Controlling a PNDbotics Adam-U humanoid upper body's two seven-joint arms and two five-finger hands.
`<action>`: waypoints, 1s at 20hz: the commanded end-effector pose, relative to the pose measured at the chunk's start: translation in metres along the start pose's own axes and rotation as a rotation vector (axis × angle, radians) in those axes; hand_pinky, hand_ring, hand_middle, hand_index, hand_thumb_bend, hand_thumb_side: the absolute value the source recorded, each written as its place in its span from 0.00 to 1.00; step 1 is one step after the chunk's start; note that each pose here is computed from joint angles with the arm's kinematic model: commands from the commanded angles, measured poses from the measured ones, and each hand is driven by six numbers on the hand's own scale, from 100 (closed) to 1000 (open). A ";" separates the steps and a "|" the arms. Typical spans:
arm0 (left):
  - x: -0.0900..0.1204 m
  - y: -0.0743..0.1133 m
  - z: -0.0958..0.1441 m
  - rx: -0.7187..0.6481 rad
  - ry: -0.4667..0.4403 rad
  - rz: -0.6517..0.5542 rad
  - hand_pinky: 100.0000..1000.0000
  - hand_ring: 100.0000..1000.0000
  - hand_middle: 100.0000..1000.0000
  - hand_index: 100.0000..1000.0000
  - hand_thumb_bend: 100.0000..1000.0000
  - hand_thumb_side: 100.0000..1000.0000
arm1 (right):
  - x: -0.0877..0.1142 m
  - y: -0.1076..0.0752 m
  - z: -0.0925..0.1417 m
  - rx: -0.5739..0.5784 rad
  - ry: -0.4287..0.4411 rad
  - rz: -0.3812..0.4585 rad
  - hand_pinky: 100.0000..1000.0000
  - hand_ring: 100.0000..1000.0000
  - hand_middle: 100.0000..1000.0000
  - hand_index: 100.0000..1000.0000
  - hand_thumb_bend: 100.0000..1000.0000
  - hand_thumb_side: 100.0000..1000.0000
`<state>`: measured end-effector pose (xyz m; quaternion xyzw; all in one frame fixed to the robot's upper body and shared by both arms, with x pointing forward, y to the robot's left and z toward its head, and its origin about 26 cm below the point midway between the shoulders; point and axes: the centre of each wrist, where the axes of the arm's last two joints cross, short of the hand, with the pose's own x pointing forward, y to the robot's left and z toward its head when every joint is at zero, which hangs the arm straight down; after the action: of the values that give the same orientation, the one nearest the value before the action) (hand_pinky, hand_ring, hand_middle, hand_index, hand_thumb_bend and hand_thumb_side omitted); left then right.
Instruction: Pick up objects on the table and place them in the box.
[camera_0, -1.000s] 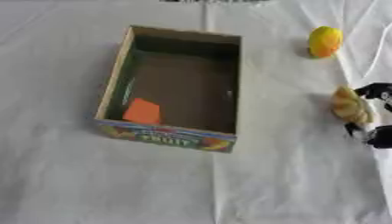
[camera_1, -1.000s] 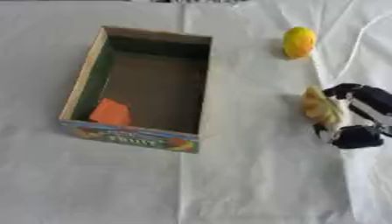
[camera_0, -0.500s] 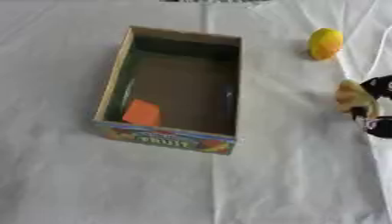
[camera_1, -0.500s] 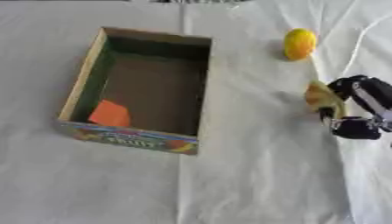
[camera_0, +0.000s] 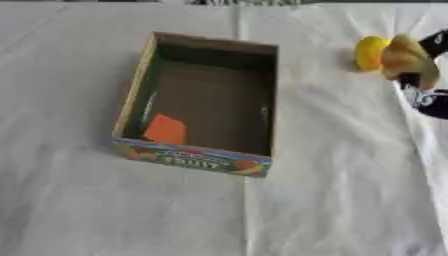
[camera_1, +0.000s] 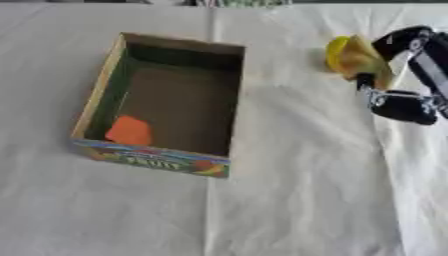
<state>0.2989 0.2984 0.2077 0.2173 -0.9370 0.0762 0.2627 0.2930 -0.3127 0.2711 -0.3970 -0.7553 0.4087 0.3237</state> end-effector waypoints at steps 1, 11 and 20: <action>0.007 0.000 -0.006 -0.021 -0.034 0.012 0.72 0.75 0.73 0.84 0.09 0.55 | 0.025 -0.013 -0.021 0.076 -0.162 -0.009 0.82 0.61 0.49 0.54 0.00 0.00; 0.011 -0.006 -0.012 -0.050 -0.062 0.037 0.72 0.75 0.73 0.84 0.10 0.52 | 0.117 0.003 -0.094 0.310 -0.423 -0.063 0.81 0.65 0.53 0.58 0.00 0.00; 0.012 -0.009 -0.014 -0.056 -0.075 0.056 0.72 0.75 0.73 0.84 0.11 0.52 | 0.107 0.076 -0.134 0.438 -0.392 -0.010 0.81 0.66 0.54 0.60 0.00 0.00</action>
<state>0.3029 0.2891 0.2170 0.1874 -0.9486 0.0588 0.2483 0.3705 -0.1460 0.2817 -0.2172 -0.7019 0.6280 0.2564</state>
